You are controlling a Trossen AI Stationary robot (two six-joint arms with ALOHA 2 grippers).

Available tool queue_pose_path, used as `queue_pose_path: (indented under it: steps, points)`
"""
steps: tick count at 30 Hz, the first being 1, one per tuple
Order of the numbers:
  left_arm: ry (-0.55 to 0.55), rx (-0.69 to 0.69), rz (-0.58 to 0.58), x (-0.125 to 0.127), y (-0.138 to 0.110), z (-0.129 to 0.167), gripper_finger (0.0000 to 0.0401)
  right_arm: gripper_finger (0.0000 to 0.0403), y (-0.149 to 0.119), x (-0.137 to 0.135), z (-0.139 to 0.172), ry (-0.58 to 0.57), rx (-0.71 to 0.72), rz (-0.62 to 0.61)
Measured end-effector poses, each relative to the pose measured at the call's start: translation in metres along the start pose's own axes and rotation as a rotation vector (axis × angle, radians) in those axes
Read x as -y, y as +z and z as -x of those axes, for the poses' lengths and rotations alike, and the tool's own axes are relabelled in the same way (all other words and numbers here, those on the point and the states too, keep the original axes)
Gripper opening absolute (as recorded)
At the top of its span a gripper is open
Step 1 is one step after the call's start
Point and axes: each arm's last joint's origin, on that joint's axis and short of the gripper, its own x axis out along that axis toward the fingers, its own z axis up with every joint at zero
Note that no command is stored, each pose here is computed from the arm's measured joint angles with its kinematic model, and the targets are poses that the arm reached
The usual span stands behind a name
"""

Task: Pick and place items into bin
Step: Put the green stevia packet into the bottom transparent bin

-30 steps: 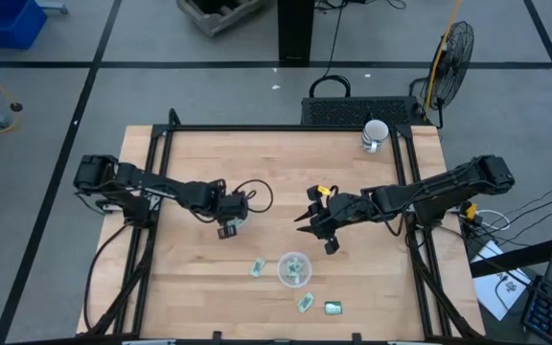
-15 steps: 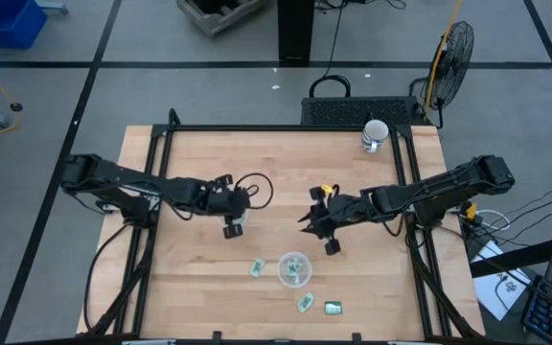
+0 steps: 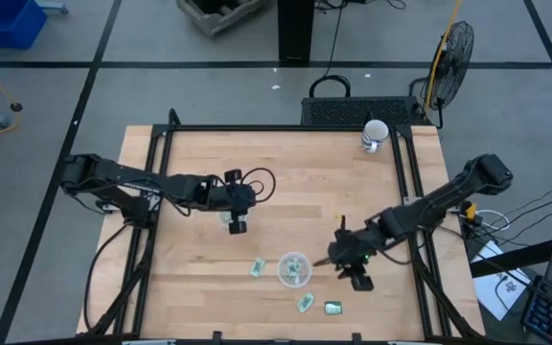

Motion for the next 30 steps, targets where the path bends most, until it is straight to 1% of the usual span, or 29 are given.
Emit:
queue_pose_path:
  steps: [4,7,10,14,16,18,21,25,27,30]
  points:
    - [0.018,0.030,0.017,-0.005,0.003,-0.001,0.0053,0.0105,-0.018,-0.001,-0.018,-0.058,0.015,0.039]
    - [0.026,0.032,0.014,-0.008,0.003,-0.002,0.0053,0.0105,-0.037,0.006,-0.035,-0.072,0.079,-0.002]
    - [0.033,0.030,0.021,-0.011,0.003,-0.003,0.0053,0.0105,-0.053,0.010,-0.048,-0.018,0.195,-0.066]
    - [0.043,0.026,0.033,-0.016,0.003,-0.004,0.0053,0.0105,-0.070,0.006,-0.055,0.078,0.387,-0.111]
    - [0.048,0.025,0.038,-0.018,0.003,-0.004,0.0053,0.0105,-0.078,0.003,-0.056,0.089,0.431,-0.102]
    - [0.054,0.025,0.045,-0.020,0.003,-0.005,0.0053,0.0105,-0.082,-0.001,-0.057,0.072,0.445,-0.081]
    - [0.064,0.029,0.059,-0.025,0.003,-0.006,0.0053,0.0105,-0.085,-0.005,-0.058,0.036,0.458,-0.013]
    - [0.076,0.029,0.074,-0.030,0.003,-0.007,0.0053,0.0105,-0.071,-0.016,-0.058,0.027,0.479,0.033]
    - [0.083,0.033,0.082,-0.033,0.003,-0.007,0.0053,0.0105,-0.063,-0.022,-0.063,0.011,0.452,0.039]
    - [0.092,0.048,0.095,-0.037,0.005,-0.008,0.0053,0.0105,-0.055,-0.028,-0.074,-0.037,0.363,0.035]
